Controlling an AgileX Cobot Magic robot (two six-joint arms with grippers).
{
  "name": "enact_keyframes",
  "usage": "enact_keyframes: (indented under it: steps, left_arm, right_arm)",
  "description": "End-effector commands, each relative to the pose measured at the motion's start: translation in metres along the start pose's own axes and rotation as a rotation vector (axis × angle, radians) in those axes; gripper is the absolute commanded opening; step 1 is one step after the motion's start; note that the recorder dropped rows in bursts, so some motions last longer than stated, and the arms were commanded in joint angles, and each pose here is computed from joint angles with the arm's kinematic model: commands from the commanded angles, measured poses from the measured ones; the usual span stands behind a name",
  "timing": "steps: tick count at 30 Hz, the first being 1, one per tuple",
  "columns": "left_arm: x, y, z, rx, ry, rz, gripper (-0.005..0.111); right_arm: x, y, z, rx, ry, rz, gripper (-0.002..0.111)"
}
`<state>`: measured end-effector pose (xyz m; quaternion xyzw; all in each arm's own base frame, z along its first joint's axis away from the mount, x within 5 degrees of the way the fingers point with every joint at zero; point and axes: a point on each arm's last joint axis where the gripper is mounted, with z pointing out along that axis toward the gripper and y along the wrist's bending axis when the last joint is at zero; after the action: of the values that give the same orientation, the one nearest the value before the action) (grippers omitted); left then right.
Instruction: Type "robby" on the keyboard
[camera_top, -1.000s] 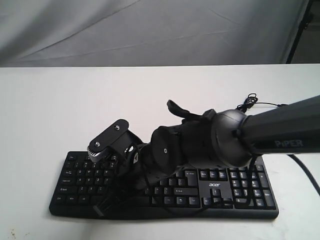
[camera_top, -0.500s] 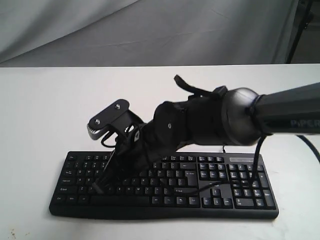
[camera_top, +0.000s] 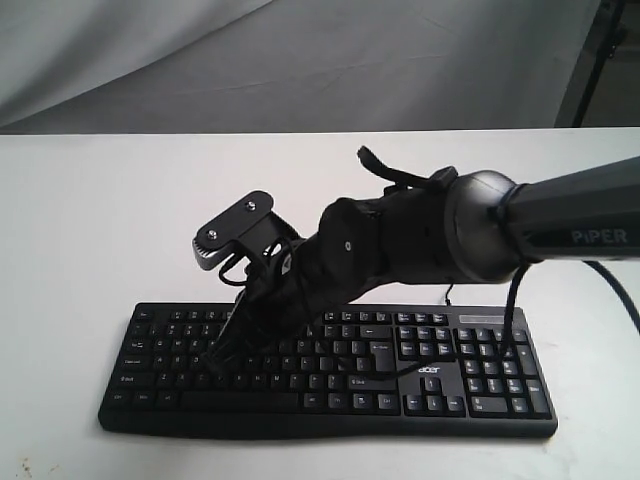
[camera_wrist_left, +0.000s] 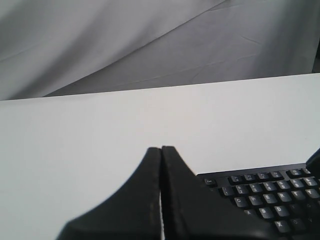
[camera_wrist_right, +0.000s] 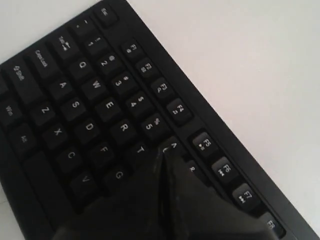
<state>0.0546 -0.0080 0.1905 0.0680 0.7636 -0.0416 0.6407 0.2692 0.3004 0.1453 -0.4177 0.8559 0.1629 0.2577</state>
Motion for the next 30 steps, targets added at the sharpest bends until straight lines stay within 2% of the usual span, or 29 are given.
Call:
enact_keyframes:
  steps: [1, 30]
  left_arm:
    - [0.001, 0.0, 0.0, 0.005, -0.007, 0.003, 0.0]
    - [0.001, 0.0, 0.0, 0.005, -0.007, 0.003, 0.0]
  right_arm:
    - [0.005, -0.004, 0.002, 0.02, -0.014, 0.004, 0.0]
    - [0.015, 0.007, 0.02, -0.003, 0.027, 0.024, 0.0]
